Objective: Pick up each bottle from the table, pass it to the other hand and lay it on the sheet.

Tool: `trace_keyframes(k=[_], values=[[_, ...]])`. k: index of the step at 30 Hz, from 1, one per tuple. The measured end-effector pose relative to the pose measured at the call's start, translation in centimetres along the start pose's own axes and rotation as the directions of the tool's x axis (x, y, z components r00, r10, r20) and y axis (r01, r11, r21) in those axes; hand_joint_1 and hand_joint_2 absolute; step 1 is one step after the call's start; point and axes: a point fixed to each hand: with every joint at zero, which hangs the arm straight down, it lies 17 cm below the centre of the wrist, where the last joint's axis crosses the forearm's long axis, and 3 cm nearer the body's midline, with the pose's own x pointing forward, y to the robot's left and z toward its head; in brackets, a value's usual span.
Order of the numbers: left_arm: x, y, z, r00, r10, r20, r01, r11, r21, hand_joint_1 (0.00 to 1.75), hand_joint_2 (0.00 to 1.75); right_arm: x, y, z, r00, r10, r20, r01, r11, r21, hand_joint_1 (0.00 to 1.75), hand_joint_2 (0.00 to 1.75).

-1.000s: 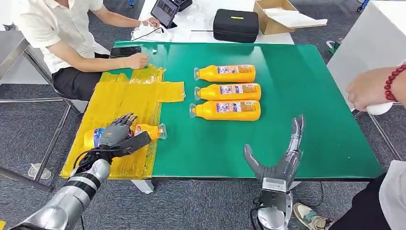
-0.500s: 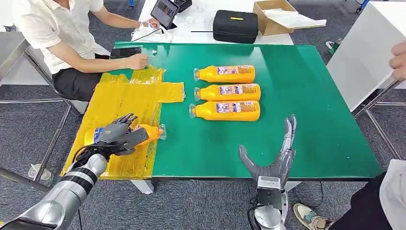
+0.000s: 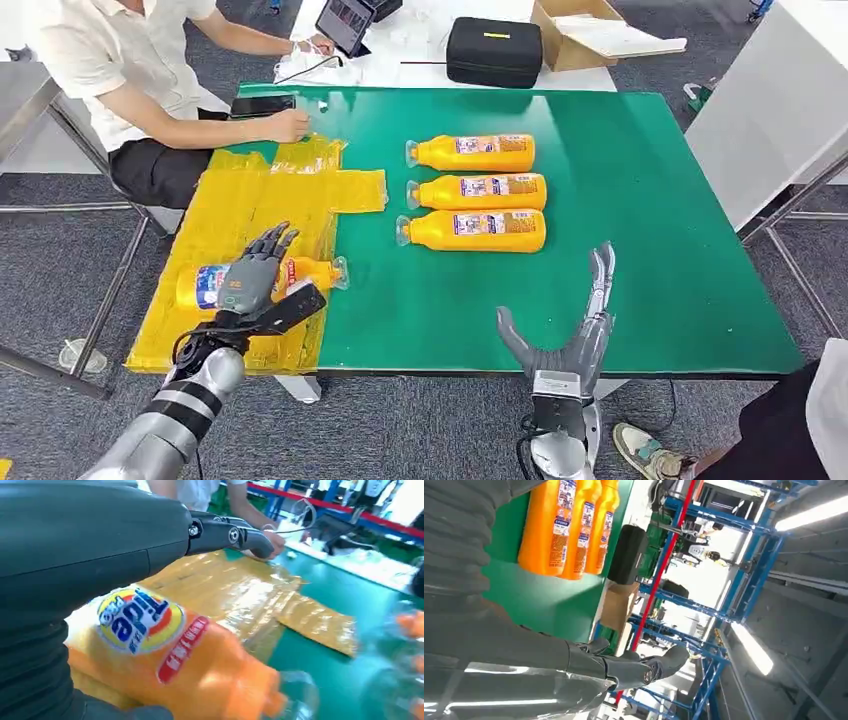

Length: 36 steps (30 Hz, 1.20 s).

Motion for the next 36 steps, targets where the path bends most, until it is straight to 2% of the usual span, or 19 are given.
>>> trace_keyframes(k=[7,13,15,17,19,22,26,31,34,36], values=[[3.3,-1.4,1.1,0.995,0.077,0.067,-0.077,0.997,-0.009,0.00,1.75,-0.6,0.3,0.9,1.000,0.020,-0.003,-0.020,0.999,0.037,0.00,1.75],[4.4,-1.5,1.5,0.992,0.082,0.095,-0.082,0.997,-0.012,0.00,1.75,-1.2,0.6,1.6,0.999,0.041,-0.001,-0.041,0.996,0.075,0.00,1.75],[5.3,-1.5,1.8,0.985,0.125,0.119,-0.125,0.992,-0.008,0.00,1.75,-1.5,2.3,2.4,0.992,0.113,0.057,-0.121,0.979,0.161,0.00,1.75],[7.3,-1.1,2.3,0.965,0.205,0.166,-0.211,0.977,0.020,0.00,1.75,-3.0,4.4,3.9,0.972,0.211,0.102,-0.231,0.933,0.276,0.00,1.75],[10.0,-0.5,2.7,0.911,0.357,0.206,-0.378,0.923,0.071,0.00,1.75,-4.7,5.4,5.2,0.929,0.325,0.175,-0.368,0.856,0.365,0.00,1.75],[13.8,0.3,3.0,0.800,0.556,0.226,-0.595,0.783,0.181,0.00,1.75,-7.6,4.8,5.4,0.849,0.467,0.245,-0.528,0.744,0.410,0.00,1.75],[13.9,-1.7,3.2,0.572,0.814,0.103,-0.807,0.536,0.246,0.00,1.75,-11.3,2.0,5.0,0.784,0.584,0.213,-0.612,0.668,0.423,0.00,1.75],[14.9,-2.3,3.3,0.525,0.845,0.104,-0.837,0.490,0.242,0.00,1.75,-12.9,0.5,5.3,0.756,0.620,0.208,-0.640,0.635,0.434,0.00,1.75],[14.9,-3.0,3.2,0.445,0.892,0.077,-0.879,0.419,0.229,0.00,1.75,-13.7,0.0,5.3,0.734,0.647,0.205,-0.660,0.608,0.442,0.00,1.75],[14.8,-3.1,3.4,0.428,0.901,0.078,-0.884,0.399,0.241,0.00,1.75,-14.1,-0.2,5.0,0.725,0.657,0.208,-0.669,0.598,0.442,0.00,1.75]])
